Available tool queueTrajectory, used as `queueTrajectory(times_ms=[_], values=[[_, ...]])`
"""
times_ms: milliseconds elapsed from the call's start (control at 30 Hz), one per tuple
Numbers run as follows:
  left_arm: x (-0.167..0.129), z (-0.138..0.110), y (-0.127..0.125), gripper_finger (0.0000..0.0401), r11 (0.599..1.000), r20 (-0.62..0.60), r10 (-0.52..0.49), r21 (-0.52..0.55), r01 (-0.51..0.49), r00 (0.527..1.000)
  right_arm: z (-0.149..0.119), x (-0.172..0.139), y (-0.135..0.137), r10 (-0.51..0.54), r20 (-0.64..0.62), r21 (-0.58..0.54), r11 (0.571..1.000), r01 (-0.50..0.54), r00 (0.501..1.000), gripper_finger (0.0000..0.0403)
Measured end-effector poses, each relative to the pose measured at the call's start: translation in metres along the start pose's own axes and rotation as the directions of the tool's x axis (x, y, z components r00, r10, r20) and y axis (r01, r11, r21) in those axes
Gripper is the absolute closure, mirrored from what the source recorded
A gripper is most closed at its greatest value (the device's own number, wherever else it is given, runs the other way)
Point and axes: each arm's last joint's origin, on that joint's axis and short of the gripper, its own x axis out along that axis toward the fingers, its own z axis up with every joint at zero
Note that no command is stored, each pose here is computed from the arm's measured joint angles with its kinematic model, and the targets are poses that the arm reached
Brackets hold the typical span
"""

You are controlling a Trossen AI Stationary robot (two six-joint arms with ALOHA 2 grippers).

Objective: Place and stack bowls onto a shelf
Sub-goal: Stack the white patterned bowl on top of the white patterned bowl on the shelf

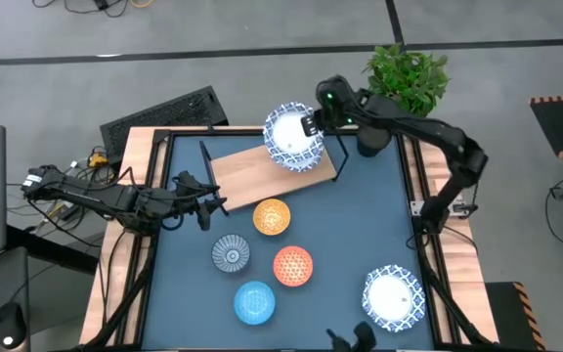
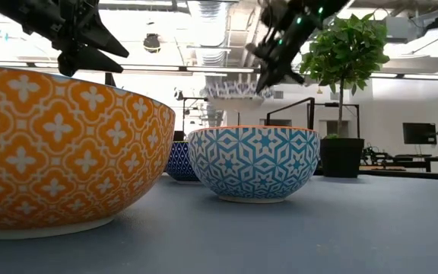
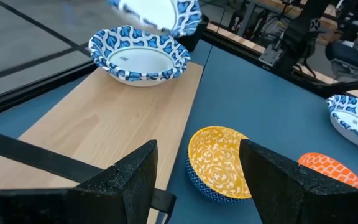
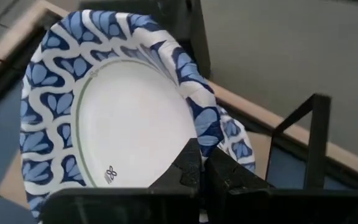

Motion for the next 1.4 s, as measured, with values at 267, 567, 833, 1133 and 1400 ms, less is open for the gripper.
queueTrajectory(times_ms=[267,567,833,1133,1400], values=[[0.0,-0.003,0.002,0.0188,1.0,-0.026,0.013,0.004,-0.013,1.0,-0.004,0.04,-0.019,-0.023,-0.104,0.037,0.999,0.027,0.994,0.038],[0.0,-0.003,0.002,0.0188,1.0,-0.025,0.014,0.002,-0.014,1.0,-0.005,0.046,-0.023,-0.023,-0.118,0.037,0.999,0.027,0.993,0.0362],[0.0,-0.003,0.002,0.0188,1.0,-0.024,0.016,0.001,-0.016,1.0,-0.005,0.045,-0.023,-0.01,-0.129,0.034,0.999,0.015,0.992,0.0294],[0.0,-0.003,0.002,0.0188,1.0,-0.024,0.015,0.002,-0.015,1.0,-0.002,0.025,-0.025,-0.005,-0.123,0.04,0.999,0.01,0.992,0.0216],[0.0,-0.003,0.001,0.0188,1.0,-0.026,0.012,-0.024,-0.013,1.0,-0.024,-0.055,-0.002,0.04,-0.226,-0.077,0.995,-0.059,0.973,0.0212]])
